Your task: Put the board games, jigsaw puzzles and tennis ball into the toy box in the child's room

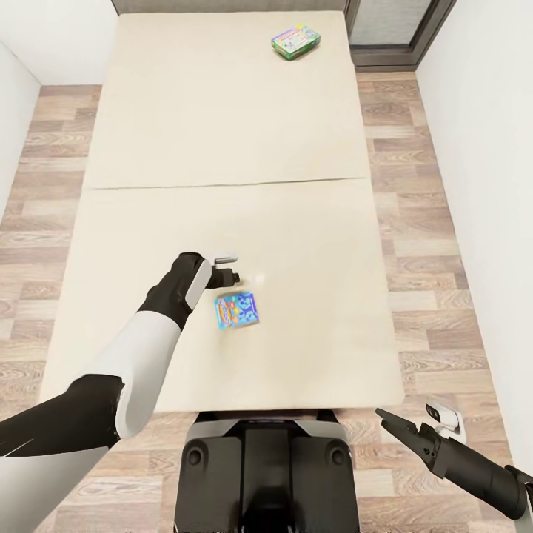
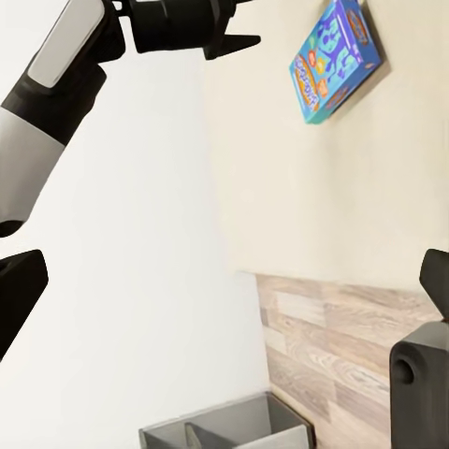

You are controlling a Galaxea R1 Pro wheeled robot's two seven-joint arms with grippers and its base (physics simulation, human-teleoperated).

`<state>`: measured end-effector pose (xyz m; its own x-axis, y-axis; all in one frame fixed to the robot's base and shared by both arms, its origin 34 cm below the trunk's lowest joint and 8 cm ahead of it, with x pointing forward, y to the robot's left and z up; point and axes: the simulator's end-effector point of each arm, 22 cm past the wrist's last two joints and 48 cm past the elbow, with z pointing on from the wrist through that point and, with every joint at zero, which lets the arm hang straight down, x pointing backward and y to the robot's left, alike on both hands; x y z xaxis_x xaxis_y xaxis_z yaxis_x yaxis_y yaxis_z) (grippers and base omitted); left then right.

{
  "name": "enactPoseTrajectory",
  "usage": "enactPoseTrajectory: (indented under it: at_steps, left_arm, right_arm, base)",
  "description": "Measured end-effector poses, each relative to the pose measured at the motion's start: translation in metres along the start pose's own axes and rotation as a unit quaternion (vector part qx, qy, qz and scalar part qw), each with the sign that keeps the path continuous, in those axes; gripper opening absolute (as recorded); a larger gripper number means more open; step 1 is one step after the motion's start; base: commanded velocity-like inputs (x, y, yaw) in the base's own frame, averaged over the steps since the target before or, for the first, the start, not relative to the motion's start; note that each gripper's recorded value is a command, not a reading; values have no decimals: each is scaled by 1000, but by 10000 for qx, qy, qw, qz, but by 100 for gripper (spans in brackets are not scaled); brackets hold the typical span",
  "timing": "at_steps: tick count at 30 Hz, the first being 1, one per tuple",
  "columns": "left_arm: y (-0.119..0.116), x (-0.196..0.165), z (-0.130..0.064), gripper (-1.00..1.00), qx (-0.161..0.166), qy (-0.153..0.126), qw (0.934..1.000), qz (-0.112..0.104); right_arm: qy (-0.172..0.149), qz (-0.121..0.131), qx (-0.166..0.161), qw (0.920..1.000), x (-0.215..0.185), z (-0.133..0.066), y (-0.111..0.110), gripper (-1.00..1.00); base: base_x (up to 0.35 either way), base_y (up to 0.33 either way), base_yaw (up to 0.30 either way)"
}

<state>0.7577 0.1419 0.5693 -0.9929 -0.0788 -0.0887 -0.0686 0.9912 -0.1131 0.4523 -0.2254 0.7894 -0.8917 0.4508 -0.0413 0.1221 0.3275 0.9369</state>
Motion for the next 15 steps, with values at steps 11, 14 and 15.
enactPoseTrajectory:
  at_steps: [11, 14, 15]
  left_arm:
    - [1, -1, 6, 100, 5, -23, 10000, -14]
    - [1, -1, 8, 100, 4, -22, 10000, -17]
    - [2, 0, 9, 100, 4, -16, 10000, -18]
  right_arm:
    - [36, 68, 44, 10000, 4, 1, -6, 100]
    - [43, 88, 54, 9999, 5, 1, -8, 100]
    - [47, 95, 59, 9999, 5, 1, -9, 100]
  base:
    - [0, 0, 0]
    - [0, 0, 0]
    - [0, 0, 0]
